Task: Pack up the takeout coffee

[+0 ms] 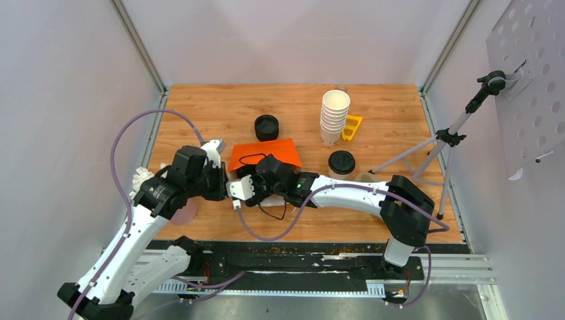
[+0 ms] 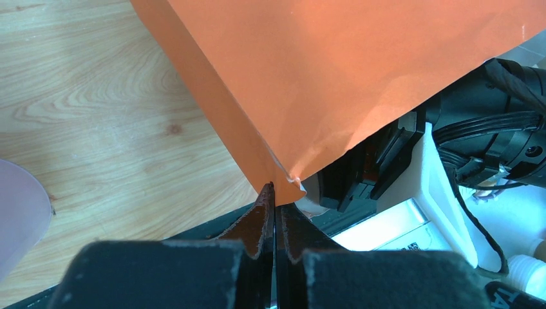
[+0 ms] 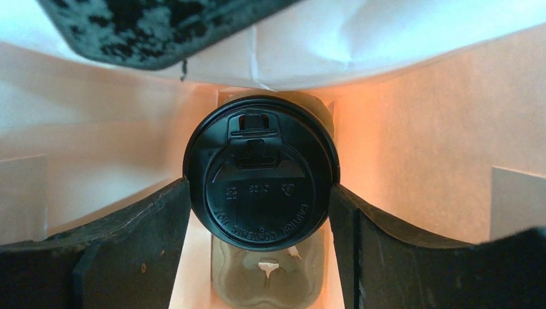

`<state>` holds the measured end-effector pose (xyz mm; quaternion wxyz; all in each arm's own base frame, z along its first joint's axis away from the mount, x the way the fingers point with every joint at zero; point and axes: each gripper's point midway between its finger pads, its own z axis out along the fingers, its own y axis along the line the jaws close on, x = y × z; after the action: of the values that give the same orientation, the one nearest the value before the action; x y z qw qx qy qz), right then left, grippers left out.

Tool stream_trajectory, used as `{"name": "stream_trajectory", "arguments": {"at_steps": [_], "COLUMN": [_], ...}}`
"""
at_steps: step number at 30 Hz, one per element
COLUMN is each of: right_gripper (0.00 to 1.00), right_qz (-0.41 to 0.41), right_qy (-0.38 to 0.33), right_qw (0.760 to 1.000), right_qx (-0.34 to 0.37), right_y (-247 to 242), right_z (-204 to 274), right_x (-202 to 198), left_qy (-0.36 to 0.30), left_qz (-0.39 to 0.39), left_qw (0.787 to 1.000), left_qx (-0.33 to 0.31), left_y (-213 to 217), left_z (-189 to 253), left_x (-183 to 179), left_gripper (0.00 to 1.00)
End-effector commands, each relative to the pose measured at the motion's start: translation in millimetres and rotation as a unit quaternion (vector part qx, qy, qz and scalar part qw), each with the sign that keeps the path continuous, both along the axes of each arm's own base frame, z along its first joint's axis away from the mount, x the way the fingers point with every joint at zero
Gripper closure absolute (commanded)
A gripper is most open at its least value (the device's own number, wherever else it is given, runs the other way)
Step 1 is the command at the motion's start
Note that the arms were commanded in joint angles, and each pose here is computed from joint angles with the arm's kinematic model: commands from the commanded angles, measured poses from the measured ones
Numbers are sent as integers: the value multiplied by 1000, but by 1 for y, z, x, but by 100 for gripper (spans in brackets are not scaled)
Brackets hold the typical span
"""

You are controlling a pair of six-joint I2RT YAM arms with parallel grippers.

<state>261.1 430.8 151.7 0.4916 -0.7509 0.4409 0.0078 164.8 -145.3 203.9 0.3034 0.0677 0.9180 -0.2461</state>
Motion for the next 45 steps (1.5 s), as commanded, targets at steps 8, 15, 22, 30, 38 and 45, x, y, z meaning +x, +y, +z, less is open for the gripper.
{"name": "stream_trajectory", "arguments": {"at_steps": [8,15,22,30,38,45], "right_gripper": [38,39,36,24,8,10], "right_qz": [-38,-47,-52,-48,-26,-25], "right_qy": [4,7,6,4,17,21], "right_qw": [998,998,997,997,998,997], "right_qx": [44,47,51,58,62,73], "right_y": [7,5,4,3,4,2], "right_z": [11,5,4,17,25,35], "right_x": [16,19,21,19,10,9], "left_qy": [-2,1,1,2,-1,-1], "left_qz": [-14,-9,-9,-9,-8,-6], "left_qw": [1000,1000,1000,1000,1000,1000], "left_qx": [-19,-16,-17,-18,-18,-16], "left_y": [-8,-6,-7,-8,-8,-7], "left_z": [3,-1,0,0,1,2], "left_x": [-2,-2,-1,0,0,1], "left_gripper": [100,100,100,100,100,100]}}
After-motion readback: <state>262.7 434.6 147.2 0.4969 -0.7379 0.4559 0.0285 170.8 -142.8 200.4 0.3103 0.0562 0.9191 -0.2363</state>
